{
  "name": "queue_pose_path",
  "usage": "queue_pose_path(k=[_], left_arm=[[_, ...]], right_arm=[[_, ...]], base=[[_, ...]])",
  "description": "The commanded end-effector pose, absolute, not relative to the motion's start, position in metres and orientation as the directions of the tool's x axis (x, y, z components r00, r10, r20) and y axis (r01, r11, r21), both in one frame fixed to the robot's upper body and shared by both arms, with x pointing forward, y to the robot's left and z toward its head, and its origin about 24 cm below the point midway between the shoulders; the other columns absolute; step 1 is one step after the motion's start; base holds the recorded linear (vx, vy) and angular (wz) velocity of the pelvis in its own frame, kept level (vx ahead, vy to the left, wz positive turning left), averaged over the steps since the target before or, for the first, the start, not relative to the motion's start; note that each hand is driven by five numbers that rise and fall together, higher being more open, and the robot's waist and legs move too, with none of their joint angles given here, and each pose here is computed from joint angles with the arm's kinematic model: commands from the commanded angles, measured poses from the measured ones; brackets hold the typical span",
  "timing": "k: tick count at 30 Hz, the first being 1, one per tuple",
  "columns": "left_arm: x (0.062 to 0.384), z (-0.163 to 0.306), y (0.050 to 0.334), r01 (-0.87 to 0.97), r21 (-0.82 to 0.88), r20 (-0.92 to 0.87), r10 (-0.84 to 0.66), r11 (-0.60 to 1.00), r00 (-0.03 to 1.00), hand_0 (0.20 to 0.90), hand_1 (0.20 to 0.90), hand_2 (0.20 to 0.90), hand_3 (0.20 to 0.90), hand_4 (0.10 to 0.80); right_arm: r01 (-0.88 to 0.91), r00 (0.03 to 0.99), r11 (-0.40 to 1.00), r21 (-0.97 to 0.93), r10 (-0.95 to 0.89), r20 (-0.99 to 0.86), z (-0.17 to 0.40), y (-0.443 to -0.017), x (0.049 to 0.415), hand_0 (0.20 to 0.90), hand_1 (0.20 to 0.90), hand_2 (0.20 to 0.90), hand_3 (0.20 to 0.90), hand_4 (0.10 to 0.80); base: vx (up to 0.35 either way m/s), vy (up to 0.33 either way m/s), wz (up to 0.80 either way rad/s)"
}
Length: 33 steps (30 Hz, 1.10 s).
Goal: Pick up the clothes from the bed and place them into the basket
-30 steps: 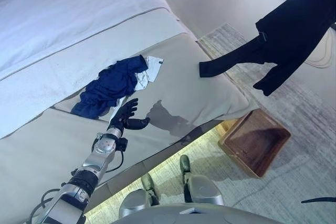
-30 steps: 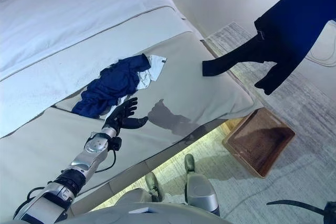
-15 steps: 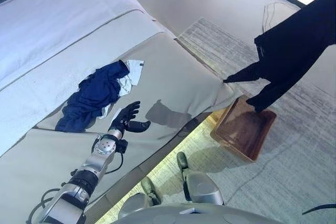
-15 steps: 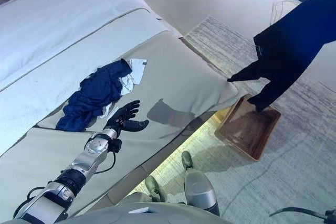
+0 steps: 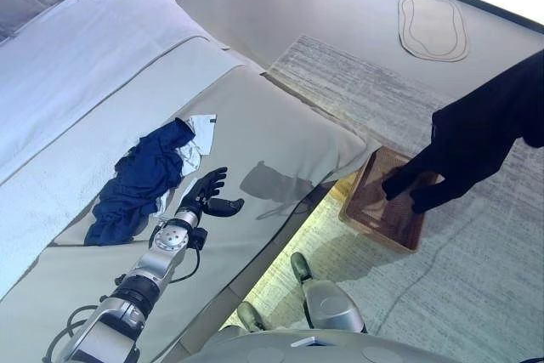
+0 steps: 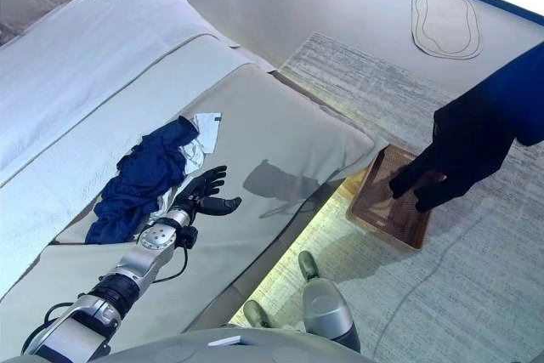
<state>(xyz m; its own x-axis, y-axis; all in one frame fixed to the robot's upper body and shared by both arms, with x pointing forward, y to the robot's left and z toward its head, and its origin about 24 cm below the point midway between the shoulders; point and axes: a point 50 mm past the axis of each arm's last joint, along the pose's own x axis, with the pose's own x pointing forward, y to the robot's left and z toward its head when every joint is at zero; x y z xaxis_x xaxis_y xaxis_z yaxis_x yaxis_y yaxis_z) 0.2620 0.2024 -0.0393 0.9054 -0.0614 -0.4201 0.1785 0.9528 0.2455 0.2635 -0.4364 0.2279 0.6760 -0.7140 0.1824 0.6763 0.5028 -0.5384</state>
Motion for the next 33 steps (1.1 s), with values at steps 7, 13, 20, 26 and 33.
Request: queue_pose_path(k=[7,13,20,26,33], left_arm=[[0.263,-0.039,0.19,0.232,0.25,-0.391,-0.121,0.94,0.913,0.9,0.9,0.9,0.9,0.8],[0.265,-0.039,0.186,0.247,0.257,-0.395,-0.132,0.935,0.909,0.9,0.9,0.9,0.9,0.8],[0.266,-0.036,0.183,0.253,0.26,-0.382,-0.141,0.932,0.913,0.9,0.9,0.9,0.9,0.8],[0.268,-0.034,0.183,0.268,0.272,-0.385,-0.151,0.924,0.91,0.9,0.9,0.9,0.9,0.8],[0.269,-0.031,0.183,0.265,0.273,-0.372,-0.152,0.925,0.916,0.9,0.9,0.9,0.9,0.8]], right_arm=[[0.649,0.741,0.607,-0.459,-0.64,0.203,0.202,-0.422,0.271,0.3,0.3,0.3,0.2,0.1],[0.573,0.793,0.67,-0.471,-0.598,0.115,0.166,-0.405,0.28,0.3,0.3,0.3,0.2,0.1],[0.51,0.819,0.72,-0.472,-0.574,0.009,0.133,-0.396,0.282,0.3,0.3,0.3,0.2,0.1],[0.492,0.807,0.692,-0.528,-0.591,-0.022,0.125,-0.397,0.283,0.429,0.429,0.429,0.351,0.251],[0.517,0.757,0.653,-0.553,-0.65,-0.06,0.117,-0.402,0.281,0.9,0.9,0.9,0.9,0.8]], base=[[-0.01,-0.057,-0.03],[-0.007,-0.03,0.0],[-0.013,-0.015,0.0],[-0.022,-0.016,0.01],[-0.029,0.003,0.01]])
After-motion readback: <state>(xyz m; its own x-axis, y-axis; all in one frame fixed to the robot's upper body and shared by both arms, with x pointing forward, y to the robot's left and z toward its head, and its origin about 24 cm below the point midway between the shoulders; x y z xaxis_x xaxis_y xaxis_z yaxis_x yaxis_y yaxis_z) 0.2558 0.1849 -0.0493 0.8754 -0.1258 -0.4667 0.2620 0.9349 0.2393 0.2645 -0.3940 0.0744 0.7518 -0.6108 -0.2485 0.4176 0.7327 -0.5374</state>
